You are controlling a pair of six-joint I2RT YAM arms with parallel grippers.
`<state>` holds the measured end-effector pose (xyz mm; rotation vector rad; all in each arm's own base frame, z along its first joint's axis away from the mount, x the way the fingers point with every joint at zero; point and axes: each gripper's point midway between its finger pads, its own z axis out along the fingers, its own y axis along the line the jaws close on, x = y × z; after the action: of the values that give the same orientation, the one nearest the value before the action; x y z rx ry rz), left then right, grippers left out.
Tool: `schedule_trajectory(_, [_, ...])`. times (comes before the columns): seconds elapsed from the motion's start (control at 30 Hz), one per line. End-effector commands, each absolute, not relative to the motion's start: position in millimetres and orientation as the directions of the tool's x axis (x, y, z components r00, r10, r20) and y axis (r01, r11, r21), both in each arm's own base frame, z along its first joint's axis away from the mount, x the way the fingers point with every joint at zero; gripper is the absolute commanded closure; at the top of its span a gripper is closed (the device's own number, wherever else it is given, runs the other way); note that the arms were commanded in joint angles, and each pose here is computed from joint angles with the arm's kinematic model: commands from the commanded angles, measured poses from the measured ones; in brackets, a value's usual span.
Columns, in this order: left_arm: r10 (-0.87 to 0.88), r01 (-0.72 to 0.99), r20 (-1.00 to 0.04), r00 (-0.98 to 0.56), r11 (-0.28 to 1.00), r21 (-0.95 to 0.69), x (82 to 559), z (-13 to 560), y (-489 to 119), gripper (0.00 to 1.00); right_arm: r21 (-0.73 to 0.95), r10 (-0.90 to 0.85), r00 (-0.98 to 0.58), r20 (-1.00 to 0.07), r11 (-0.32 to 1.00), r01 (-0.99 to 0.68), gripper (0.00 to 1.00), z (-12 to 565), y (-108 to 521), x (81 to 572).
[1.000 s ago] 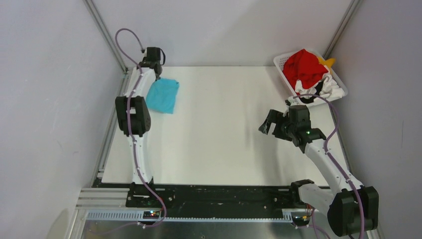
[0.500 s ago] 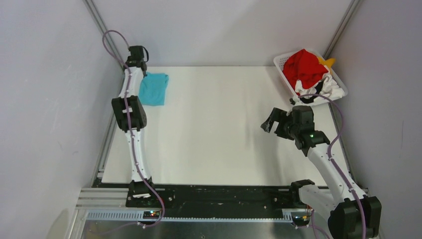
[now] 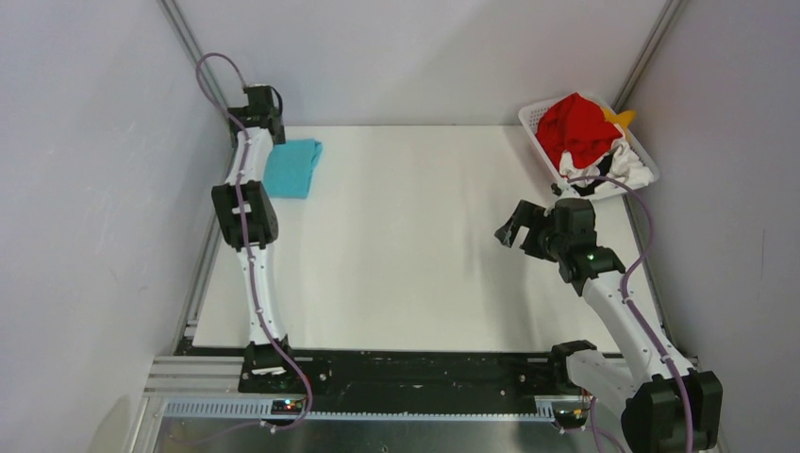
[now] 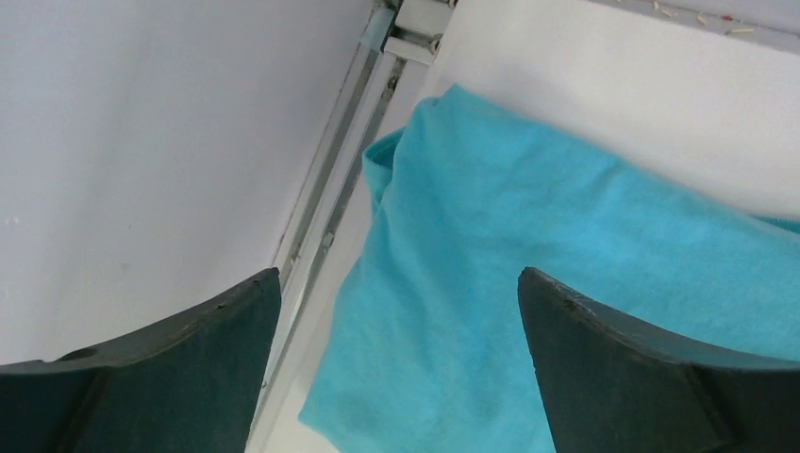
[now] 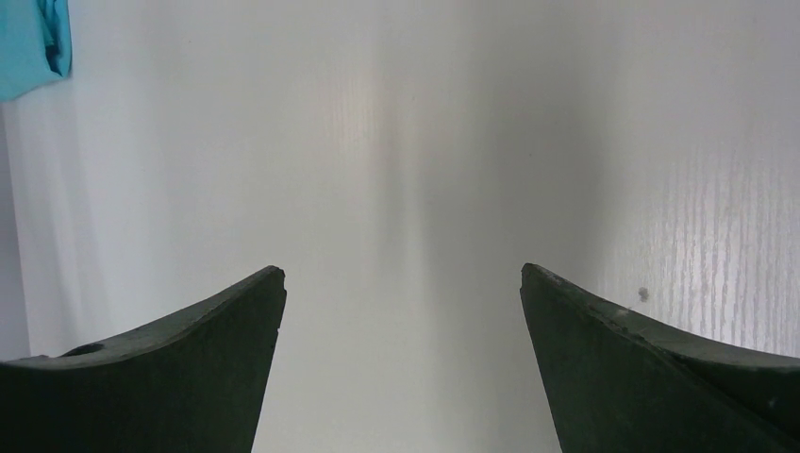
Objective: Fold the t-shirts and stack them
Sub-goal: Put the neatly folded tshirt into the corner of the board with the left arm, then reset both arms
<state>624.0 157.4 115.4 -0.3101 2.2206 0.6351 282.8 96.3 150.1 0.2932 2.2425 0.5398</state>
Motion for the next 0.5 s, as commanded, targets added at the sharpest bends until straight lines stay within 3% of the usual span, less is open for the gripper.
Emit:
schedule_trajectory(0.0, [-0.039,-0.491,-0.852,-0.522,0.830,0.263,613.7,204.0,152.1,0.00,0.454,0.373,-0.614,-0.695,0.891,0.027,0.01,164.6,91.0,294.4])
schedule_trajectory(0.07, [-0.050,-0.480,-0.895,-0.443,0.856,0.190,601.6,256.0,136.6,0.00,0.459,0.379,-0.609,-0.696,0.888,0.029,0.01,168.5,90.9,295.6])
schedule_trajectory(0.2, [-0.109,-0.416,-0.917,-0.383,0.907,0.066,573.2,293.7,93.6,0.00,0.498,0.401,-0.605,-0.687,0.867,0.010,0.01,177.5,97.3,291.5])
schedule_trajectory(0.37, [-0.206,-0.293,-0.894,-0.397,0.952,-0.089,522.0,296.2,21.2,0.00,0.500,0.395,-0.620,-0.678,0.866,0.005,0.01,181.0,98.2,273.6])
schedule_trajectory(0.47, [-0.245,-0.263,-0.879,-0.408,0.954,-0.144,468.3,286.6,-11.7,0.00,0.486,0.390,-0.639,-0.663,0.873,0.029,0.01,176.3,93.3,258.3])
